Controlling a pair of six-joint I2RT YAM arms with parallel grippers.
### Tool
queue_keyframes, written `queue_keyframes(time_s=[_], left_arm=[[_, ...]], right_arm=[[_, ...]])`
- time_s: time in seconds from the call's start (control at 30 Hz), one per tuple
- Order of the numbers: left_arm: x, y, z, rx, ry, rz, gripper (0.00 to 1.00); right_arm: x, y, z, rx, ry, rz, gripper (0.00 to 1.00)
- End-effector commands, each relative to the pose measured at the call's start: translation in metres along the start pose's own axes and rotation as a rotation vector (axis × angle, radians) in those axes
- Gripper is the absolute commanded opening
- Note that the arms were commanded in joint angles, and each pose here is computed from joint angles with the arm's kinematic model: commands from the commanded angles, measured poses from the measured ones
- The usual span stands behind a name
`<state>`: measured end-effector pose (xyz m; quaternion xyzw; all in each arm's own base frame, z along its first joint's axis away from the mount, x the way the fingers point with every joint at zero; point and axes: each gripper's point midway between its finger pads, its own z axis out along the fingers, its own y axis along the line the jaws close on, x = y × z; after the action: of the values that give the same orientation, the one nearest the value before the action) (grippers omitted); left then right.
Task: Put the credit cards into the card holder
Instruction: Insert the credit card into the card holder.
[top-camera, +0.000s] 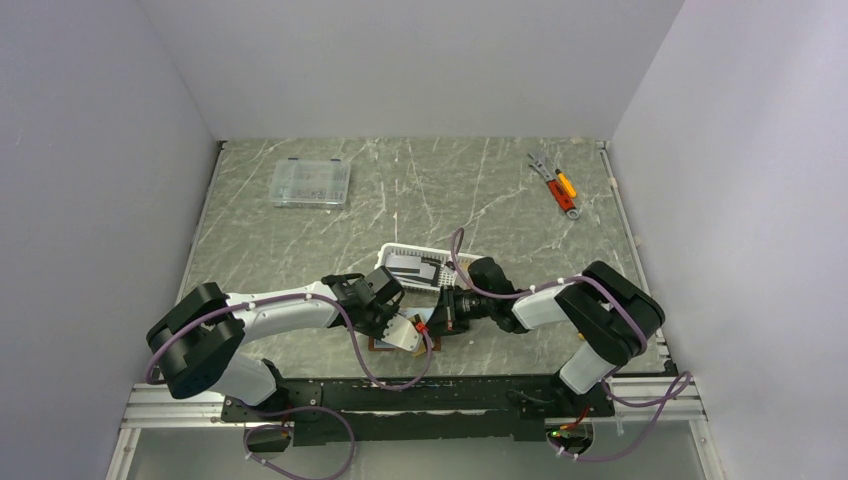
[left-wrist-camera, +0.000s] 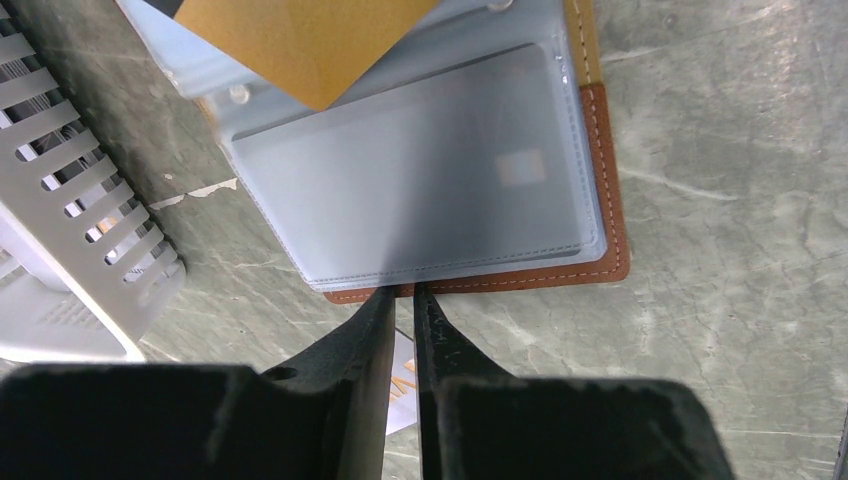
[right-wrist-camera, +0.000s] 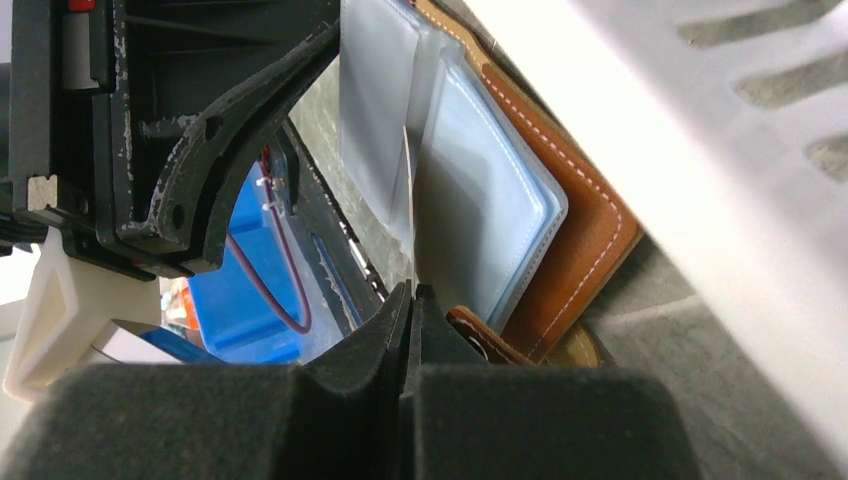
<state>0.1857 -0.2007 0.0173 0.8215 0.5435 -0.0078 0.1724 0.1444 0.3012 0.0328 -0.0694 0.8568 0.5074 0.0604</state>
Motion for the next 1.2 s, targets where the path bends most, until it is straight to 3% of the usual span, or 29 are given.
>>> queue_keyframes(time_s=[0.0, 0.6, 1.17], left_arm=[[-0.004, -0.013, 0.005, 0.054, -0.019, 0.021, 0.18], [-0.005, -0.014, 0.005, 0.059, -0.017, 0.032, 0.17], [-0.012, -0.021, -0.001, 0.075, -0.049, 0.033, 0.15]], right_arm=[[-0.003, 0.006, -0.005, -0.021, -0.031, -0.035, 0.00], [-0.012, 0.011, 0.008, -0.068, -0.029, -0.042, 0.00], [-0.032, -0.003, 0.017, 0.012, -0.103, -0.030, 0.00]])
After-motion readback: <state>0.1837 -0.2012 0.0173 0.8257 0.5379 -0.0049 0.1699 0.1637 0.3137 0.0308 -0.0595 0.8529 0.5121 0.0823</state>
